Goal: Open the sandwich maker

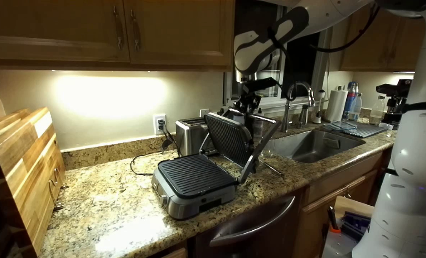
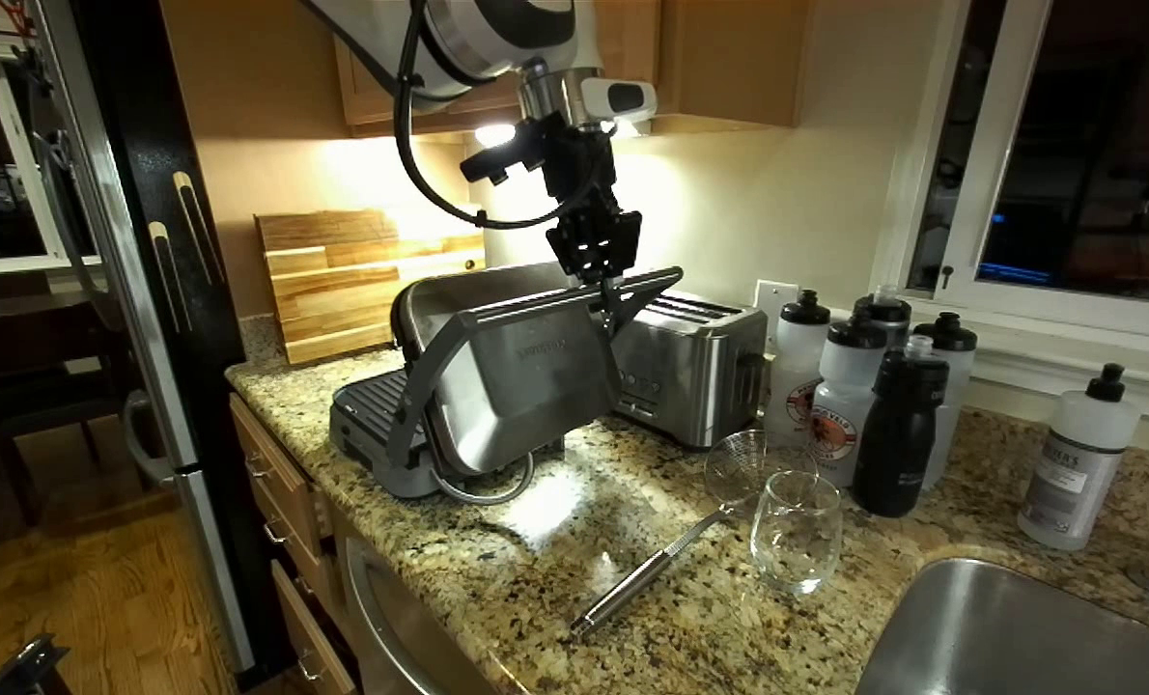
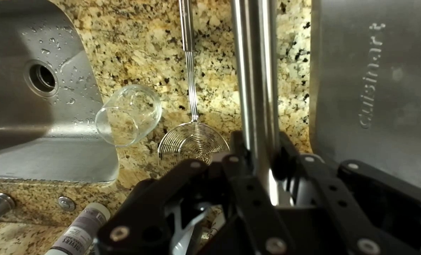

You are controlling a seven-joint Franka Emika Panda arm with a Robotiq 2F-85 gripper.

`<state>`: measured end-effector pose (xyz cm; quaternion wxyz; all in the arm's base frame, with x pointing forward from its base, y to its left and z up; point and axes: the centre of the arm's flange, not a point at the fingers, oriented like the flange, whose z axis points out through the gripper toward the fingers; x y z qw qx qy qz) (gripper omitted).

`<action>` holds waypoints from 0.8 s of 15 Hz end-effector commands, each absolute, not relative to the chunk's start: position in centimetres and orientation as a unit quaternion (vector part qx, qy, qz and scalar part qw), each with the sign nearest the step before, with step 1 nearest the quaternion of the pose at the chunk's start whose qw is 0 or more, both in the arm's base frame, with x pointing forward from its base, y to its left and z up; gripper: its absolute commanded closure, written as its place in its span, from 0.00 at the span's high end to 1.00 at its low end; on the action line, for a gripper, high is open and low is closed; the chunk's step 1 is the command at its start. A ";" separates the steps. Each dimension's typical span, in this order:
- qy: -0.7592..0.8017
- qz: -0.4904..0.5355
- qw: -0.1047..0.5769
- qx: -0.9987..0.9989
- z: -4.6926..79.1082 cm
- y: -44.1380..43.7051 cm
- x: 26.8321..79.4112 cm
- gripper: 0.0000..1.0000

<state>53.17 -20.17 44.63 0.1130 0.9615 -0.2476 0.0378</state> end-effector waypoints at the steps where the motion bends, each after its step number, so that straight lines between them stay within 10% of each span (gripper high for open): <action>1: -0.302 0.019 0.099 0.948 41.5 -18.7 54.6 0.11; 2: -0.301 0.018 0.101 0.948 41.7 -18.6 54.6 0.10; 3: -0.299 0.021 0.105 0.948 42.0 -18.5 54.5 0.49; 7: -0.309 0.045 0.107 0.944 44.0 -17.6 53.9 0.52; 12: -0.347 0.073 0.112 0.928 45.5 -16.5 53.7 0.82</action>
